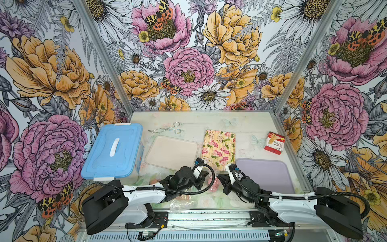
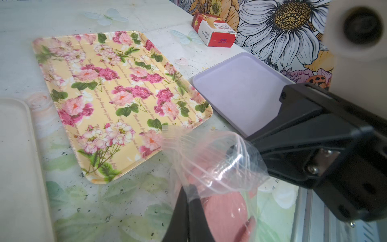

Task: Pour cookies out of the ziploc bag
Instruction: 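Open the ziploc bag at the center of the board, then place the ziploc bag on the tray, then pour the cookies out of the ziploc bag onto the tray.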

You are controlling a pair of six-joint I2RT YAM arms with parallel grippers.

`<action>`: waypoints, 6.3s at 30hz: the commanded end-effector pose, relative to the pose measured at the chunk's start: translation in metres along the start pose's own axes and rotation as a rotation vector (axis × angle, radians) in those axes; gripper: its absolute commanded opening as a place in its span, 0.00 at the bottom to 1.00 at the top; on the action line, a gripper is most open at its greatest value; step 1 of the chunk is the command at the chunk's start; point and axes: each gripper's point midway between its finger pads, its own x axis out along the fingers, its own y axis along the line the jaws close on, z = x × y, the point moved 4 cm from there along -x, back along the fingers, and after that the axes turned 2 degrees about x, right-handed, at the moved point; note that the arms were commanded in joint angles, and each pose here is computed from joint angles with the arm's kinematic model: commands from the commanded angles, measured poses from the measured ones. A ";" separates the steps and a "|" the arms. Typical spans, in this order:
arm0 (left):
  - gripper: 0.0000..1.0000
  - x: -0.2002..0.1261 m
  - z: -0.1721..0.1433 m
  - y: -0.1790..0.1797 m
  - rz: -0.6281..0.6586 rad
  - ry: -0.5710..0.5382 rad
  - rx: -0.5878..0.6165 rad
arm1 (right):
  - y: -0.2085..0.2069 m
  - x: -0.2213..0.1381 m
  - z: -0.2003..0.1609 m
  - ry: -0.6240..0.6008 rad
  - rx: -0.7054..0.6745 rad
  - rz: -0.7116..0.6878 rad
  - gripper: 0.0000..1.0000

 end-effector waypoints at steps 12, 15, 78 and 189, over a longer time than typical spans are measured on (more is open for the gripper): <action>0.00 -0.033 0.007 0.032 0.161 -0.158 -0.060 | -0.033 -0.005 0.001 -0.118 0.112 -0.239 0.00; 0.00 -0.038 0.007 0.038 0.205 -0.167 -0.072 | -0.043 -0.008 0.001 -0.134 0.136 -0.311 0.00; 0.43 0.079 0.127 0.037 0.352 -0.144 0.134 | -0.063 -0.032 0.021 0.047 0.025 -0.414 0.64; 0.16 0.119 0.017 0.089 -0.022 0.372 0.119 | -0.101 0.066 0.013 0.260 0.161 -0.218 0.00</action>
